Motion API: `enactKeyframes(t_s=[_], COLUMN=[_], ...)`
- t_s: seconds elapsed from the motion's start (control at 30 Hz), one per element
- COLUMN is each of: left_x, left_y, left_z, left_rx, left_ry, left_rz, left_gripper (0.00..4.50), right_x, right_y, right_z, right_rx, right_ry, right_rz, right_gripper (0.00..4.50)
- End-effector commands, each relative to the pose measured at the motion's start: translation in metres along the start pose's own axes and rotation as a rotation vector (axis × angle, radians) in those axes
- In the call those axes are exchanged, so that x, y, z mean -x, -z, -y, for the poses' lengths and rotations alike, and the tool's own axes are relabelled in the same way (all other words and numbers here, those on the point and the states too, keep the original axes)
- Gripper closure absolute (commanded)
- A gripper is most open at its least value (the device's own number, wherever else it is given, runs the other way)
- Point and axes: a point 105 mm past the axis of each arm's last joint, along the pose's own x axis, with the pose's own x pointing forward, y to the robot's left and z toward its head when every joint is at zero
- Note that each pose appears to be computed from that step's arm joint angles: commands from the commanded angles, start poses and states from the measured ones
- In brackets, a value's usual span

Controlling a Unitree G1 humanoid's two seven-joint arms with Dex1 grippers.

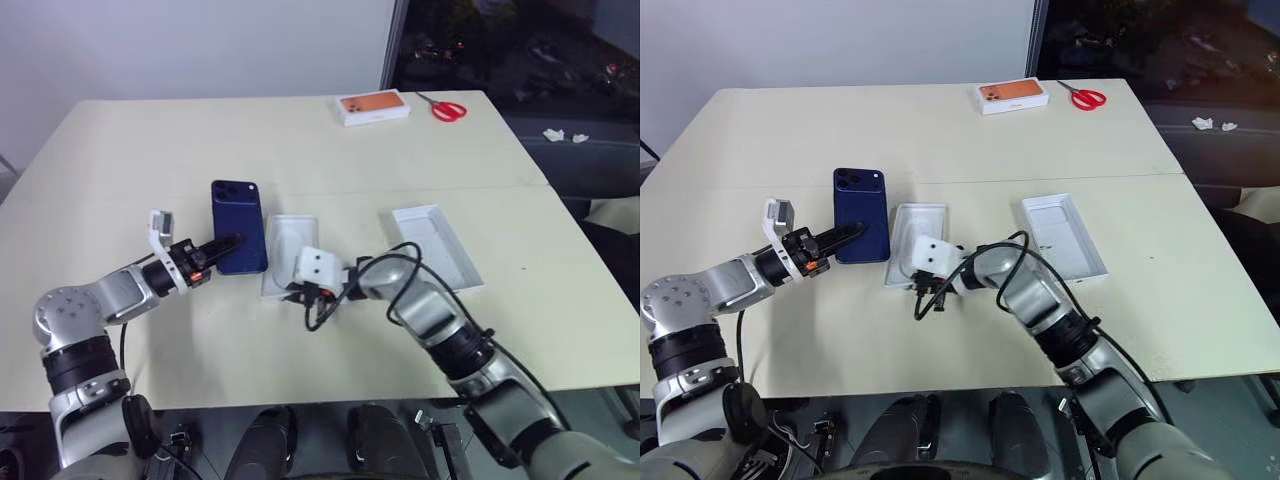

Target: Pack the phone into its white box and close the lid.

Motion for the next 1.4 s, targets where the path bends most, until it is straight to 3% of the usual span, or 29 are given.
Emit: enactKeyframes(t_s=[0.03, 0.1, 0.13, 0.2, 0.3, 0.53, 0.77, 0.87, 1.0, 1.03, 1.4], left_x=[0.004, 0.005, 0.005, 0.005, 0.006, 0.007, 0.007, 0.008, 0.009, 0.008, 0.005], left_y=[-0.016, -0.017, -0.017, -0.017, -0.017, -0.020, -0.023, -0.024, -0.023, -0.022, -0.012], left_z=[0.016, 0.016, 0.015, 0.015, 0.015, 0.014, 0.014, 0.014, 0.014, 0.014, 0.014], left_rx=[-0.048, -0.049, -0.051, -0.052, -0.052, -0.054, -0.058, -0.058, -0.060, -0.061, -0.097], left_ry=[0.054, 0.053, 0.052, 0.050, 0.047, 0.046, 0.046, 0.041, 0.039, 0.040, 0.033], left_rz=[0.044, 0.044, 0.043, 0.041, 0.041, 0.046, 0.049, 0.051, 0.047, 0.046, 0.013], left_gripper=[4.50, 4.50, 4.50, 4.50, 4.50, 4.50, 4.50, 4.50, 4.50, 4.50, 4.50], right_x=[-0.012, -0.011, -0.010, -0.007, 0.000, 0.018, 0.018, 0.014, 0.001, -0.001, -0.010], right_y=[0.001, -0.001, -0.001, -0.003, -0.012, -0.027, -0.036, -0.034, -0.017, -0.016, -0.010], right_z=[-0.010, -0.012, -0.011, -0.009, -0.010, -0.008, 0.019, 0.027, 0.039, 0.039, 0.044], right_rx=[-0.054, -0.066, -0.076, -0.076, -0.063, -0.084, -0.125, -0.072, 0.033, 0.055, 0.221], right_ry=[-0.040, -0.048, -0.046, -0.041, -0.066, -0.123, -0.029, 0.008, 0.086, 0.092, 0.126], right_rz=[-0.014, -0.005, -0.003, 0.008, 0.038, 0.099, 0.138, 0.111, 0.003, -0.008, -0.072], right_gripper=[3.92, 3.92, 3.62, 2.87, 1.38, 1.38, 1.38, 2.20, 4.15, 4.46, 4.46])
